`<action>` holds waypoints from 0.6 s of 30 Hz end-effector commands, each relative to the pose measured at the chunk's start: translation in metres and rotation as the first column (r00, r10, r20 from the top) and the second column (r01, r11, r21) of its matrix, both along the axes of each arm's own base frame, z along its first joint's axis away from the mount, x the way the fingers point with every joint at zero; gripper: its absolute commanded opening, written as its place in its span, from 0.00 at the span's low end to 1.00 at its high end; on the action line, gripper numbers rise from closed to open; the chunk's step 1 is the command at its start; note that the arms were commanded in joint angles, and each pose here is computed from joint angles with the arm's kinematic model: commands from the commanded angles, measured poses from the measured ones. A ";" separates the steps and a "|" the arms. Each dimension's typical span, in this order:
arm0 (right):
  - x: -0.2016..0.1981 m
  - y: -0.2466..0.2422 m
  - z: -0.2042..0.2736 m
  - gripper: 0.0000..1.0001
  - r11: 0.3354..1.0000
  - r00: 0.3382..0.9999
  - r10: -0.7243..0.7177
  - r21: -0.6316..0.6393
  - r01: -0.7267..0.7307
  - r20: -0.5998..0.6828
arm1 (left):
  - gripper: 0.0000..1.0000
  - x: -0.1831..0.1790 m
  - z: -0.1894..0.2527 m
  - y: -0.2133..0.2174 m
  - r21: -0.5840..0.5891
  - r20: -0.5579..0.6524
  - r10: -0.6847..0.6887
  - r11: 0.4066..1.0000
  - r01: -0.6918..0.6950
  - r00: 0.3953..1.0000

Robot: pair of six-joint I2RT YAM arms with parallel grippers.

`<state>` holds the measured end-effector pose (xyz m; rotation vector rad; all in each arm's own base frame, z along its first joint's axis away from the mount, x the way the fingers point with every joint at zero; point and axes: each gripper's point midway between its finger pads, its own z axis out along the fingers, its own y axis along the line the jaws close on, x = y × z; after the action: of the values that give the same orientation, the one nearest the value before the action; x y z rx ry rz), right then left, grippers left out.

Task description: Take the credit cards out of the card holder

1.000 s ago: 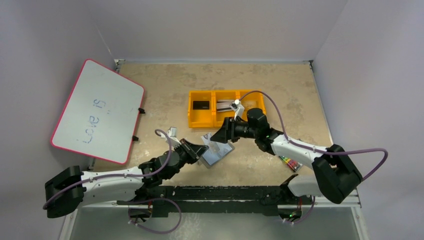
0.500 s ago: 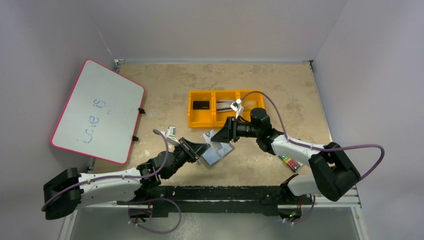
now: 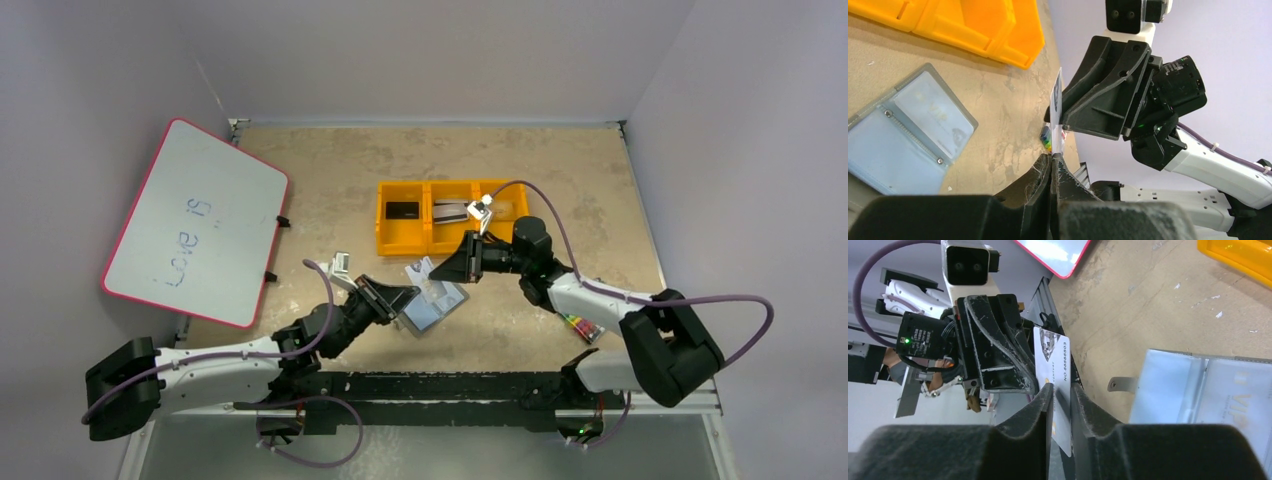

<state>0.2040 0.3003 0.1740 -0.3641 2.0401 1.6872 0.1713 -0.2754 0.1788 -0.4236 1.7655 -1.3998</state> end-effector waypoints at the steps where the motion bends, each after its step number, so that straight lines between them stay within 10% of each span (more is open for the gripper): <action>1: -0.004 -0.003 0.023 0.17 0.998 0.998 0.023 0.064 -0.027 0.065 | 0.00 -0.003 0.010 0.000 -0.027 0.040 -0.012 1.000 0.014 0.999; 7: -0.006 -0.004 0.029 0.03 0.996 0.997 0.025 0.079 -0.031 0.073 | 0.00 -0.002 0.006 0.002 -0.023 0.035 -0.005 1.000 0.006 0.999; 13: -0.004 -0.005 0.032 0.00 0.997 0.996 0.018 0.070 -0.024 0.090 | 0.35 -0.001 -0.001 0.011 -0.019 0.023 0.026 0.999 -0.026 0.999; 18: 0.017 -0.010 0.025 0.00 0.996 0.990 -0.077 -0.026 0.080 0.122 | 0.42 0.003 -0.011 0.020 0.036 -0.003 0.068 0.997 -0.068 0.998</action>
<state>0.2014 0.2937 0.1863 -0.3706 2.0049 1.6894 0.1707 -0.2631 0.1707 -0.4454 1.7594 -1.3764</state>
